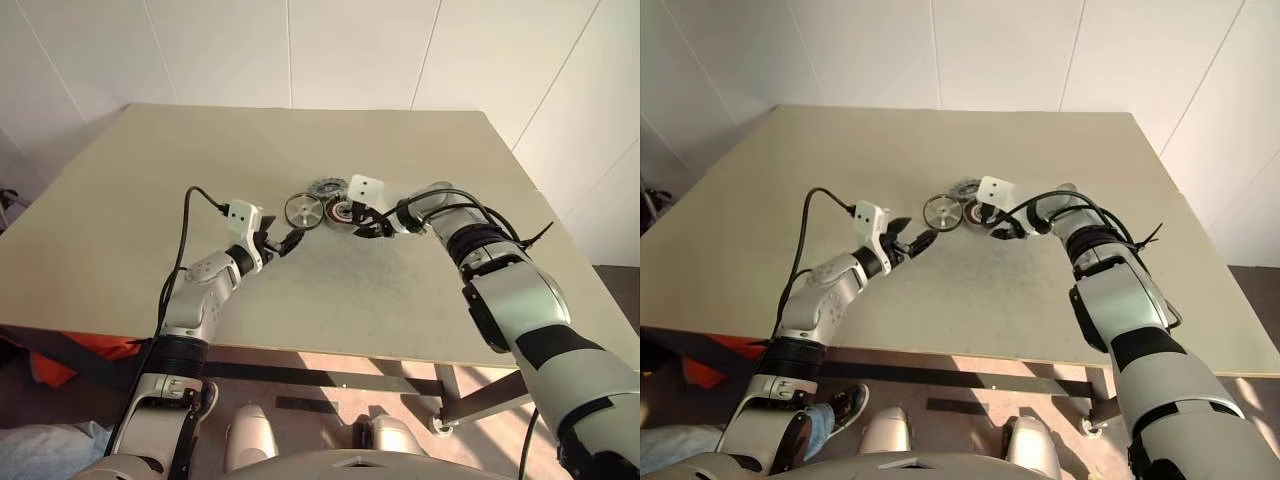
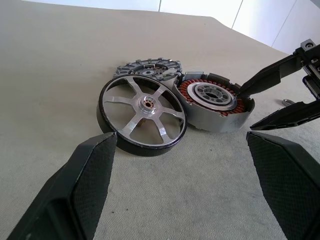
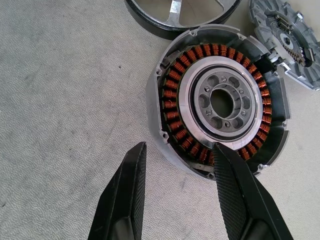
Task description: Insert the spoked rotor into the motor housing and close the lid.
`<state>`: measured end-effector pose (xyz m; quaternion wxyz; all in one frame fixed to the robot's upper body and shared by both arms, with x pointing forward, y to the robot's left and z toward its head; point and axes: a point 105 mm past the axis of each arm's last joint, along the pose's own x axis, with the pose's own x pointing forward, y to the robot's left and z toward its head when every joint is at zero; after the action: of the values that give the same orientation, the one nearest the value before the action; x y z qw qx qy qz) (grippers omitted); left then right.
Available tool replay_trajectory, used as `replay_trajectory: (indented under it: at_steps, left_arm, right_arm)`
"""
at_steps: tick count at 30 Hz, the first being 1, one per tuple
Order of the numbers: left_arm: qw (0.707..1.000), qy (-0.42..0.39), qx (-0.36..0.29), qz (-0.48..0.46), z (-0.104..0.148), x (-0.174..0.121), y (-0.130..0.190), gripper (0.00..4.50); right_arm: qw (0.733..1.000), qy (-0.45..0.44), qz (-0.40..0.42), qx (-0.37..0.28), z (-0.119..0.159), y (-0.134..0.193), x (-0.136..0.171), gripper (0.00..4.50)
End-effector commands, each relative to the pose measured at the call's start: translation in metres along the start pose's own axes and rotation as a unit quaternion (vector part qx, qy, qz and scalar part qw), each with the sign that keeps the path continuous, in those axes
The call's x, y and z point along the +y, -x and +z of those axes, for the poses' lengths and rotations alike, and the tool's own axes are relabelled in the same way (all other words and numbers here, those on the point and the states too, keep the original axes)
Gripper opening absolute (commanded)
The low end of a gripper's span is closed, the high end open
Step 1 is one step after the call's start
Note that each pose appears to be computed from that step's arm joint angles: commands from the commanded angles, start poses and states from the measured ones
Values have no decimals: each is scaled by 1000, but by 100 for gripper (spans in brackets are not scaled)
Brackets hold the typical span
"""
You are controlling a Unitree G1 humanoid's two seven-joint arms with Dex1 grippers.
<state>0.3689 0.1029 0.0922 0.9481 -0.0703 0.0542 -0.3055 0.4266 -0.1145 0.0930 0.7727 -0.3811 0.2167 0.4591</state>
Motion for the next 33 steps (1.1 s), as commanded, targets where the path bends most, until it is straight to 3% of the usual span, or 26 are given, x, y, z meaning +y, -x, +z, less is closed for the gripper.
replay_trajectory:
  at_steps: [1,4,11,24,33]
  left_arm:
    - [1000,-10,-22,2,14,1,2,441]
    - [1000,-11,-22,2,15,1,2,441]
    - [1000,-15,-22,2,16,2,1,441]
    - [1000,-14,-22,1,16,1,-2,441]
    - [1000,-9,-18,-2,12,-1,-3,441]
  right_arm:
    - [1000,12,-11,-8,11,3,-7,248]
    - [1000,10,-10,-11,12,3,-8,217]
    - [1000,11,-10,-17,13,5,-8,1]
    - [1000,14,-14,-8,5,10,-11,1]
    - [999,28,5,-21,-1,35,-17,1]
